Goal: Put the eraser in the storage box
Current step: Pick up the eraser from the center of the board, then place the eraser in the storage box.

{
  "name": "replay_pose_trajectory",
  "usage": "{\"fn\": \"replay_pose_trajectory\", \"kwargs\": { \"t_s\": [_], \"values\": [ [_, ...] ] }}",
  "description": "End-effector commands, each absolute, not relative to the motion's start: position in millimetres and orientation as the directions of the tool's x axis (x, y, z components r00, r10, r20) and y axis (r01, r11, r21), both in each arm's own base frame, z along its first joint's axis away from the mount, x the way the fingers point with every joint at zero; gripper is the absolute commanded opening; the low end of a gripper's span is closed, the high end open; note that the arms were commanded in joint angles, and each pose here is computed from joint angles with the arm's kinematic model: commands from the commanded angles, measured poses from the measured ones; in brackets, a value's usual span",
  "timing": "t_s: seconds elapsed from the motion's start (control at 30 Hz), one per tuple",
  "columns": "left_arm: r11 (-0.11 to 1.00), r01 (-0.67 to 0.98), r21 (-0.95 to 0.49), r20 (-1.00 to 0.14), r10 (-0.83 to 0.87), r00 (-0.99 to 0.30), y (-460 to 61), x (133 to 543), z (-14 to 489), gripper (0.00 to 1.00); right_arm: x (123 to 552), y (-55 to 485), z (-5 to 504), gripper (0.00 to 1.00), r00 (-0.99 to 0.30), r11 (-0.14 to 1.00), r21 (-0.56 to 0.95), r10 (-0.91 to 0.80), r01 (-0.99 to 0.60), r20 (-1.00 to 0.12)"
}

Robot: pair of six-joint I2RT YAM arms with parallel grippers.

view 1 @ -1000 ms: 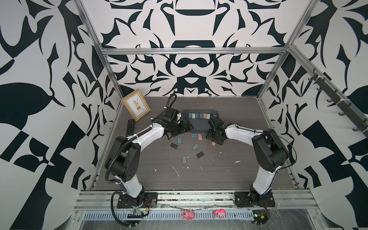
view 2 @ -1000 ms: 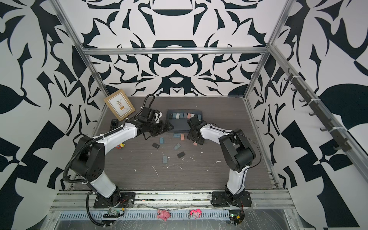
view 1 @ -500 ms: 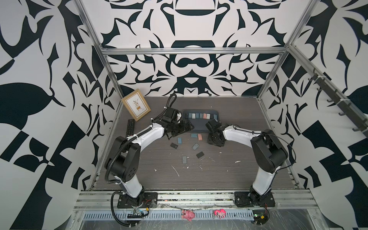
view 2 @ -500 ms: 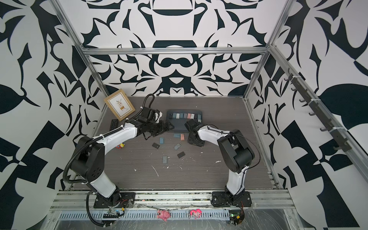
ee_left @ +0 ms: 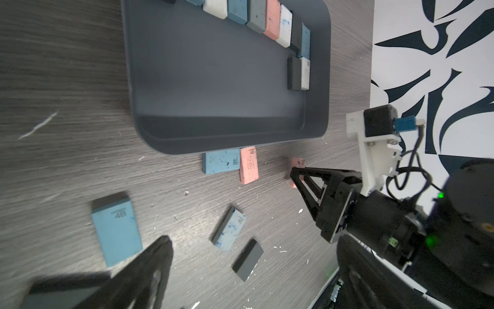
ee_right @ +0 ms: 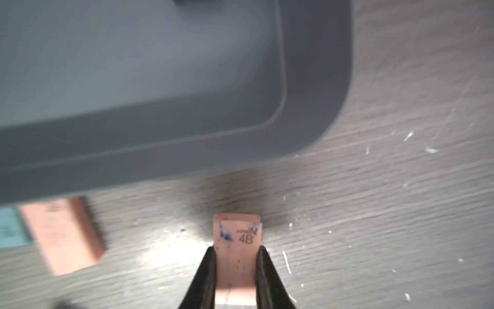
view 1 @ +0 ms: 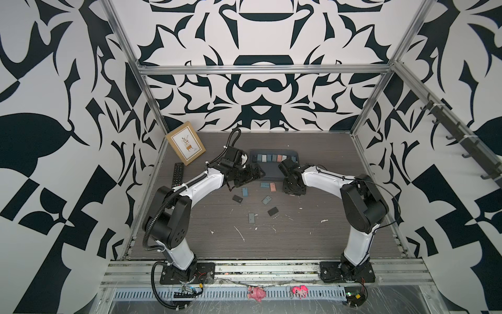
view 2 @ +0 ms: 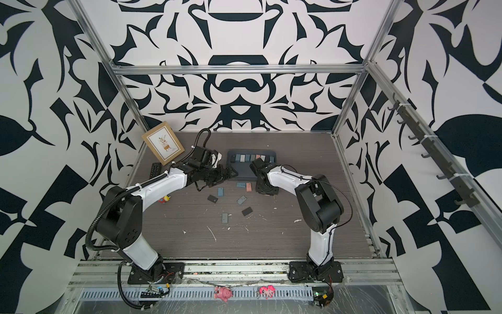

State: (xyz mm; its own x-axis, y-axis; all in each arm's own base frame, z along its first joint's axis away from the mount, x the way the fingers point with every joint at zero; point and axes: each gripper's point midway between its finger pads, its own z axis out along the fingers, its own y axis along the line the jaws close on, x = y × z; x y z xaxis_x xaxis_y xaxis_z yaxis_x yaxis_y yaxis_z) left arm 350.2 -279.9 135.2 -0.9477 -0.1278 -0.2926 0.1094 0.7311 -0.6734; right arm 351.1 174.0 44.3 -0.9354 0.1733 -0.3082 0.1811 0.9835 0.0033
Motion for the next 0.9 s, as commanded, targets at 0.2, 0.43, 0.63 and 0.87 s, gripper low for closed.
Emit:
{"fn": "replay_pose_trajectory", "kwargs": {
  "t_s": [0.2,0.43,0.63,0.87],
  "values": [
    [0.667,0.149,-0.73,-0.328,-0.151,-0.933,-292,373,181,0.99,419,201,141,0.21,-0.885,0.994,0.077,0.105,0.079,-0.454],
    [0.644,0.127,-0.754,-0.31,-0.179,-0.934,-292,386,185,0.99,463,218,117,0.21,-0.897,0.987,0.135,0.134,0.084,-0.42],
    [0.643,0.121,-0.756,-0.301,-0.178,-0.937,-291,390,182,0.99,487,214,93,0.21,-0.908,0.987,0.132,0.137,0.092,-0.395],
    [0.647,0.106,-0.755,-0.28,-0.173,-0.944,-289,392,170,0.99,502,207,75,0.21,-0.916,0.989,0.109,0.13,0.096,-0.379]
  ]
}}
